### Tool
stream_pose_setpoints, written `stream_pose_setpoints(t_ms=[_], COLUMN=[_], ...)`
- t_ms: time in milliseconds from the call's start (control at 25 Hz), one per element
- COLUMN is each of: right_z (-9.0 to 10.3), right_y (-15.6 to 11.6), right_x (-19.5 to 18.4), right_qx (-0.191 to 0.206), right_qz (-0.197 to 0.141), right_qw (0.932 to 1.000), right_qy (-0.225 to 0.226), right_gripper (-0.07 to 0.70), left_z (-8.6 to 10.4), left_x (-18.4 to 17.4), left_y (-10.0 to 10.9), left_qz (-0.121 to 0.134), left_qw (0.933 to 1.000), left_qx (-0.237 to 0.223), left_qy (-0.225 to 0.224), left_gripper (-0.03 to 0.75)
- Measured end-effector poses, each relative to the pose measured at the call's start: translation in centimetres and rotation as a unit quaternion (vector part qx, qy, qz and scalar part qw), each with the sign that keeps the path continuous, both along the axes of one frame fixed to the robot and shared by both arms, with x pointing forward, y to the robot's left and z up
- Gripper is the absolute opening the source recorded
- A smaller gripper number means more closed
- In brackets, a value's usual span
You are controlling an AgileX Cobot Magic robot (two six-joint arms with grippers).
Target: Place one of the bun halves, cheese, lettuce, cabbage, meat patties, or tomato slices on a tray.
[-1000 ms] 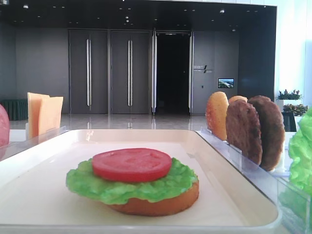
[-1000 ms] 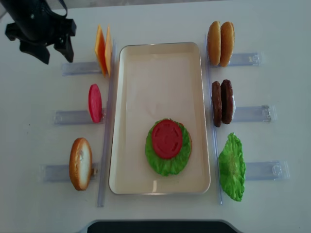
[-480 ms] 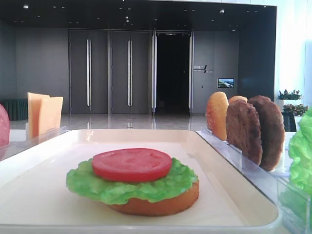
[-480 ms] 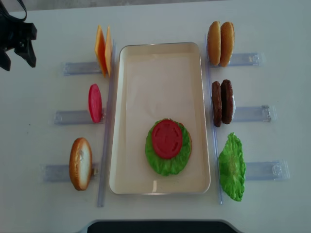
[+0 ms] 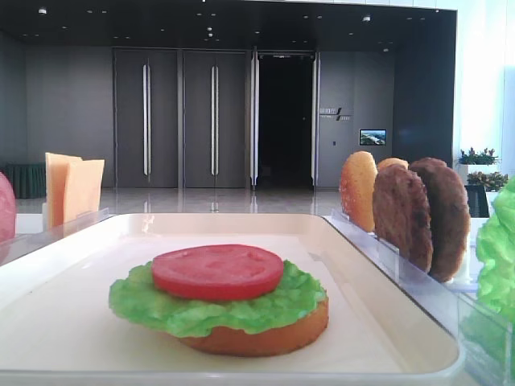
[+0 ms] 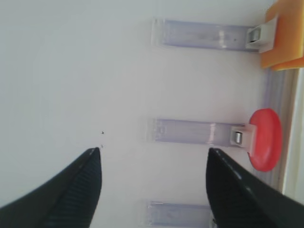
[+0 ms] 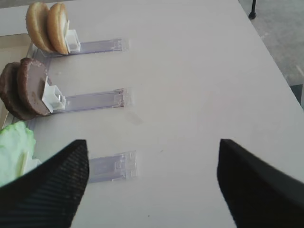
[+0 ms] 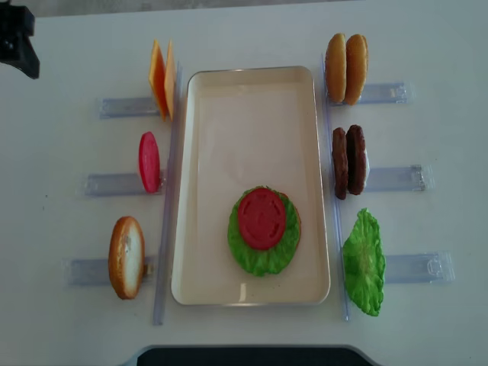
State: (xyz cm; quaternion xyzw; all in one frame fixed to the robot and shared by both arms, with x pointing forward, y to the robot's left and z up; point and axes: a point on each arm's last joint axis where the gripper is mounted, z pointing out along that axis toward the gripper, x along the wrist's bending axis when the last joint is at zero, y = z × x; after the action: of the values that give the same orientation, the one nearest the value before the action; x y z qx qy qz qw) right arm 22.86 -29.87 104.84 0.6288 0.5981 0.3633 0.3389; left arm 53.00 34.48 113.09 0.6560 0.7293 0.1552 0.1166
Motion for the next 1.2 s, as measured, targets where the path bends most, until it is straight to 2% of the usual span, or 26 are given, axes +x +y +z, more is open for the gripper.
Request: stream_pose_setpoints(t_ms=[160,280,440,520,600,720,840,960,1200], right_z=[0.0,0.0,0.0,0.0,0.0,0.0,0.0,0.0,0.0], right_y=[0.0,0.0,0.0,0.0,0.0,0.0,0.0,0.0,0.0], right_x=[0.0,0.0,0.0,0.0,0.0,0.0,0.0,0.0,0.0], right_qx=[0.0,0.0,0.0,0.0,0.0,0.0,0.0,0.0,0.0], right_qz=[0.0,0.0,0.0,0.0,0.0,0.0,0.0,0.0,0.0], right_qw=[1.0,1.0,1.0,1.0,1.0,1.0,1.0,1.0,1.0], right_qy=[0.0,0.0,0.0,0.0,0.0,0.0,0.0,0.0,0.0], right_gripper=[0.531,0.531,0.531,0.531,0.531,0.531,0.531,0.531,0.531], left_z=[3.5,5.0,5.3,4.7,4.4,2.7,0.5,-1.9,-4.9], left_x=[-4.9,-9.2,-15.6,-18.4,-21.5,-24.6,-26.6,-27.7,-28.8], left_y=[-1.0,-1.7,-2.6,-3.0,-3.4,-3.9,-4.2,-4.3,-4.9], left_qz=[-0.011,-0.014,-0.023,-0.027,-0.029,-0.03,-0.031,-0.033,-0.042], left_qw=[0.9976,0.9936,0.9853,0.9797,0.97,0.961,0.9578,0.9578,0.9494], left_qx=[-0.003,0.001,0.015,0.022,0.031,0.037,0.04,0.041,0.024], left_qy=[-0.068,-0.112,-0.169,-0.197,-0.239,-0.272,-0.283,-0.283,-0.31], left_gripper=[0.524,0.524,0.524,0.524,0.524,0.524,0.524,0.524,0.505])
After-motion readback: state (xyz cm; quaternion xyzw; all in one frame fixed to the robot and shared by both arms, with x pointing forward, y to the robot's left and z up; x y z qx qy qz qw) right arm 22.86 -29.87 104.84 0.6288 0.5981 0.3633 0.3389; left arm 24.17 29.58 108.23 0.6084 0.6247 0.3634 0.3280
